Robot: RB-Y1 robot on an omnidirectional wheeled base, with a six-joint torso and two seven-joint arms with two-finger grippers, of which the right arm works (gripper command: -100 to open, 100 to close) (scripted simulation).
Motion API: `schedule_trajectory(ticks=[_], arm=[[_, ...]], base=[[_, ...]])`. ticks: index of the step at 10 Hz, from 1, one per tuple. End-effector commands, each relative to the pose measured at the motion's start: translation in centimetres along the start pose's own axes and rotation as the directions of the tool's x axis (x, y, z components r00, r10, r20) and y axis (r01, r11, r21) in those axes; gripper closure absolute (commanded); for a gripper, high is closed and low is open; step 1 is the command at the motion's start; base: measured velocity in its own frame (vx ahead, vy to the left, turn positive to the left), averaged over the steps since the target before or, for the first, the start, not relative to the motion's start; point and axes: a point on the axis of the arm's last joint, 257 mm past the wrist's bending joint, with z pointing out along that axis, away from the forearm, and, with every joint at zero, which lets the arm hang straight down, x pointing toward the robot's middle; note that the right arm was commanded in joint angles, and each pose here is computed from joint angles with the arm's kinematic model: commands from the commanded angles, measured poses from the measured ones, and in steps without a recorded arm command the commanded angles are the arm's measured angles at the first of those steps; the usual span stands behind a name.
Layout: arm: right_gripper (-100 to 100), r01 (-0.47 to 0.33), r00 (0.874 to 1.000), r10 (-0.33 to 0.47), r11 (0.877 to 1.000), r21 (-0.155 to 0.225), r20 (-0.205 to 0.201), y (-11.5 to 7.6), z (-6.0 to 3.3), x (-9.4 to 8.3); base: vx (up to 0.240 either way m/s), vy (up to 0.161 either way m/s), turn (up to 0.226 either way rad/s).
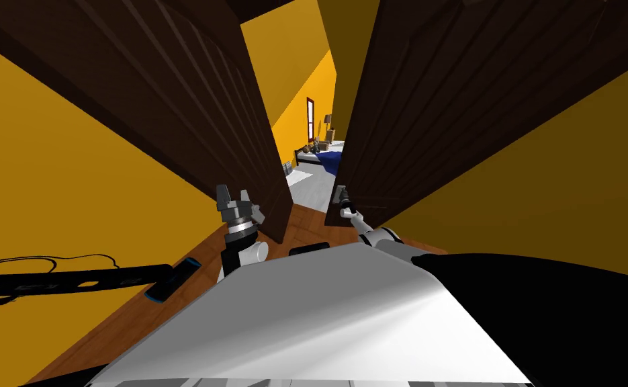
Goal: Pull the door open
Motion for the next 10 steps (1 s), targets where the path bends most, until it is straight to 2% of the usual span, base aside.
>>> schedule_trajectory(ticks=[1, 4, 6, 10], arm=[[100, -0.004, 1.000, 0.004, 1.000, 0.002, -0.029, -0.1, -0.11, 1.1], [100, -0.005, 0.998, 0.005, 1.000, 0.002, -0.061, -0.1, -0.23, 2.1], [100, -0.003, 0.998, 0.003, 1.000, 0.004, -0.059, -0.2, -0.16, 1.9], [100, -0.003, 0.994, 0.004, 1.000, 0.005, -0.109, -0.3, -0.53, 3.4]], base=[[-0.260, -0.079, 0.130], [-0.232, -0.097, 0.124], [-0.159, -0.072, 0.060], [-0.205, -0.084, 0.108]])
